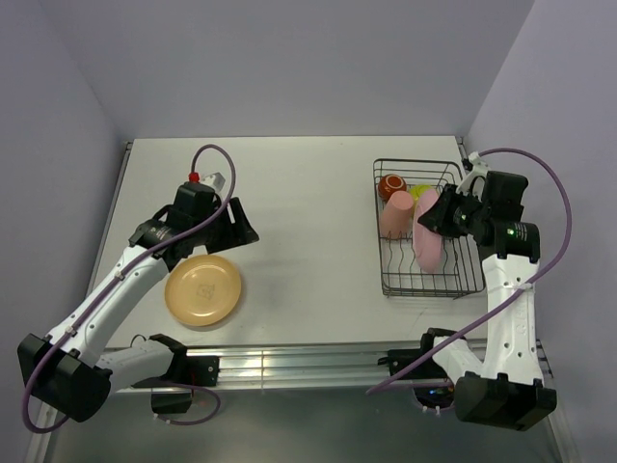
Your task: Load the mixed dishes into the dish rack
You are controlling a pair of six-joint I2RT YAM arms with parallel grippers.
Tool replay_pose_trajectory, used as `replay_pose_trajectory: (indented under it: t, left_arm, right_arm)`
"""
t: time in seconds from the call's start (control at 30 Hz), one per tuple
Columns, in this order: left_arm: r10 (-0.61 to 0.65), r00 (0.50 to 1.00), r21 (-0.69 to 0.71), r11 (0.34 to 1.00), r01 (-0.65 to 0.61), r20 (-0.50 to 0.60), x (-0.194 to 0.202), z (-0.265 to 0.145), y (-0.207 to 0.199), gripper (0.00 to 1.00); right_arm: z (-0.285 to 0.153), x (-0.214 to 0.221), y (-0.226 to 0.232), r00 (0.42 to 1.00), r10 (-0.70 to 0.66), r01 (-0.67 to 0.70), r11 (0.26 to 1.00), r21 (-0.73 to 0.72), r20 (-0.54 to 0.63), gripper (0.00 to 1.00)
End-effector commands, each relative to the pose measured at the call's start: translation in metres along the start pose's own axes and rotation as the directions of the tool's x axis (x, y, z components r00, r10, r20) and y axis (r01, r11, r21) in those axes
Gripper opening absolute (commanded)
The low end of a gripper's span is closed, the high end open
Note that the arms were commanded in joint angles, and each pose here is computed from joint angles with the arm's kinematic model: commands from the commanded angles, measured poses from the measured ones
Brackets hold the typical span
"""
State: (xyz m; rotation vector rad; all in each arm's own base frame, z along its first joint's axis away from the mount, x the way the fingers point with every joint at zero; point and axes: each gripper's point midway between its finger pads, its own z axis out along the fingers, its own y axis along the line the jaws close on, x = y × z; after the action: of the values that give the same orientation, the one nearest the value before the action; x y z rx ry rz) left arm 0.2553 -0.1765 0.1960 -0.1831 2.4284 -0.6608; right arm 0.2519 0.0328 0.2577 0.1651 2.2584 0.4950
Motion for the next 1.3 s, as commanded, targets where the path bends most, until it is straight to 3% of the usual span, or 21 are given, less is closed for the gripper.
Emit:
replay_pose_trajectory:
  t: [0.0, 0.7, 0.87, 1.27]
  left_arm:
    - [0.054, 0.998, 0.031, 0.998, -0.056, 0.044, -0.01, -0.003, -0.007, 0.7]
    - [0.065, 0.998, 0.017, 0.998, -0.065, 0.022, -0.013, 0.007, -0.007, 0.69]
    - [0.058, 0.998, 0.022, 0.998, -0.058, 0.012, -0.011, 0.01, -0.007, 0.7]
    - [0.059, 0.998, 0.029, 0.998, -0.059, -0.006, -0.004, 0.01, -0.005, 0.7]
  right_arm:
    - [0.004, -0.016, -0.001, 0.998, -0.027, 0.027, 1.0, -0.014, 0.06, 0.0]
    - [0.036, 0.011, -0.044, 1.0, 0.019, -0.02, 0.995, 0.095, 0.01, 0.0]
    - [0.037, 0.012, -0.058, 1.0, 0.004, -0.004, 0.987, 0.164, 0.002, 0.13]
    - [0.04, 0.011, -0.066, 1.0, 0.023, -0.023, 0.979, 0.202, 0.003, 0.32]
